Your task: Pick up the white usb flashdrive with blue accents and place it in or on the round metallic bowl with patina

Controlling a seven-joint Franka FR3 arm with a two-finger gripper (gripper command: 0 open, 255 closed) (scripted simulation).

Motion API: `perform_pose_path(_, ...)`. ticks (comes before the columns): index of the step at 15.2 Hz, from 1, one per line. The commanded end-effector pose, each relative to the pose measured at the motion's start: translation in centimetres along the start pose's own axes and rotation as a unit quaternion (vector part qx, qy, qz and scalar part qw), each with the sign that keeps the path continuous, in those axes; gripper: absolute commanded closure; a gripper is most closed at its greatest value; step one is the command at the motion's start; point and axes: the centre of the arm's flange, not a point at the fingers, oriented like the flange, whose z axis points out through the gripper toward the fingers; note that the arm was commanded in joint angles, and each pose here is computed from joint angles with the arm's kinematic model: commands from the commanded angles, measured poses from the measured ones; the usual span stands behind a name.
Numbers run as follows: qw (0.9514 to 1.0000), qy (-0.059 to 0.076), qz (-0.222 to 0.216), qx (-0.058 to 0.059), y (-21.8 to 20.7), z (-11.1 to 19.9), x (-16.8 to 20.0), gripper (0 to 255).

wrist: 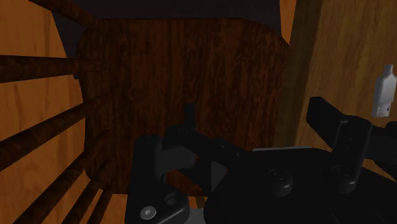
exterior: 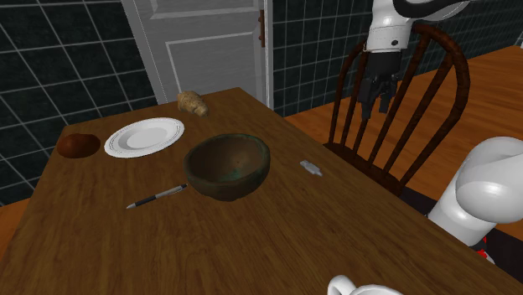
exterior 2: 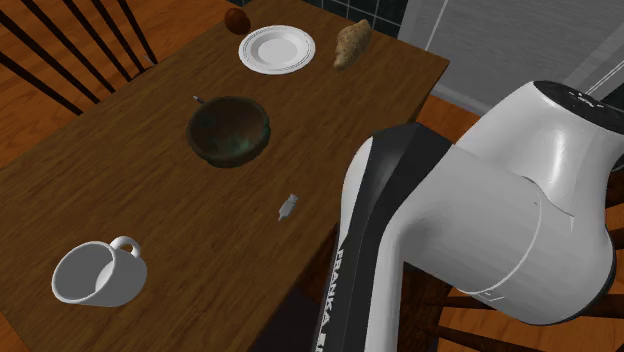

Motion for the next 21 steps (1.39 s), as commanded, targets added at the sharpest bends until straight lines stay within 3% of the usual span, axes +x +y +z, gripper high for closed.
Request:
perform_pose_path(1, 1.0, 0.0, 0.0, 0.0, 0.0, 0.0, 0.0, 0)
perform_pose_path(18, 0.9971, 0.048, -0.037, -0.046, -22.2, 7.0, 3.0, 0)
perform_pose_path(21, 0.9971, 0.048, -0.038, -0.046, -22.3, 8.0, 3.1, 0)
